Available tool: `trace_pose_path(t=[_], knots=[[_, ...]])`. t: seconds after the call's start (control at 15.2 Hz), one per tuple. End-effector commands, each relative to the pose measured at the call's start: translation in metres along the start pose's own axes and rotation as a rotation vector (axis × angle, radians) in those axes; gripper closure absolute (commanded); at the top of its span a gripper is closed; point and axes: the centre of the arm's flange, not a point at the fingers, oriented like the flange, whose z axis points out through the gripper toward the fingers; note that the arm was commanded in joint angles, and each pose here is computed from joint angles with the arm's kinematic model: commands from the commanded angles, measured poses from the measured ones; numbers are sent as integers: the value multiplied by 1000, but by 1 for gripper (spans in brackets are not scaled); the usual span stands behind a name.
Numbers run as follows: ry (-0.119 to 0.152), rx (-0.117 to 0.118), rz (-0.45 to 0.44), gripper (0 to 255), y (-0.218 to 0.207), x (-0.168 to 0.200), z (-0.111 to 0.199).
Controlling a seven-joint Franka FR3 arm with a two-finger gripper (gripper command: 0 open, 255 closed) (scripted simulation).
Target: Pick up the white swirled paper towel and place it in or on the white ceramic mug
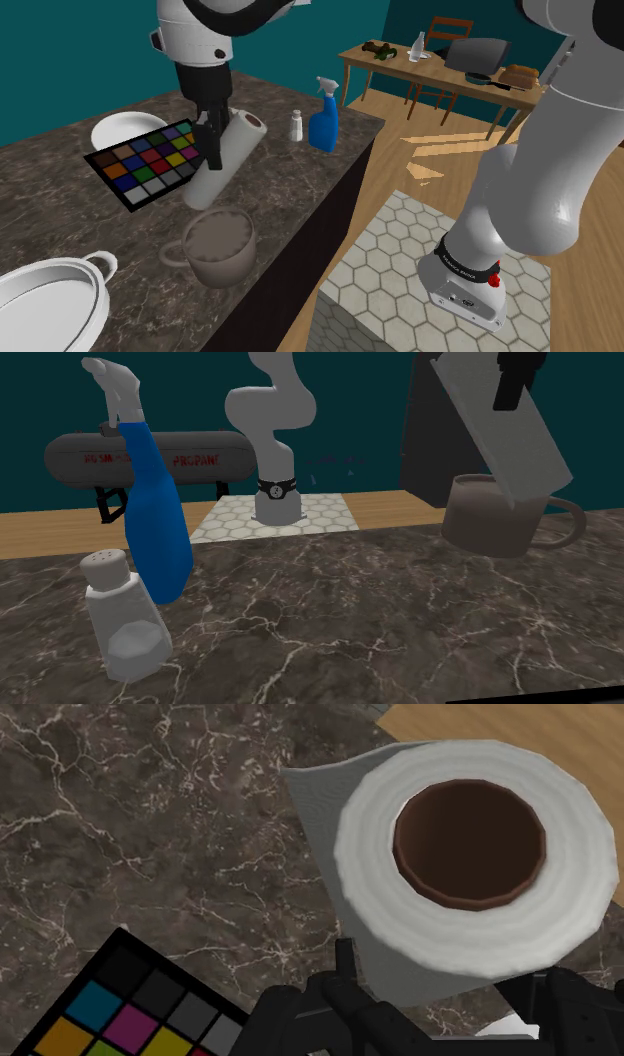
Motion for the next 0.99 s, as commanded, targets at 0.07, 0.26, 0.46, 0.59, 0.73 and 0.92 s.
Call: trace_pose_path(t=[0.07, 0.26, 0.46, 0.59, 0.73, 0.92], knots=[[0, 0, 1, 255, -37, 12, 0], [0, 0, 1, 255, -75, 23, 1], [0, 0, 1, 255, -84, 25, 12], [0, 0, 1, 255, -83, 25, 22], [0, 0, 1, 255, -83, 25, 33], [0, 0, 1, 255, -82, 25, 49]])
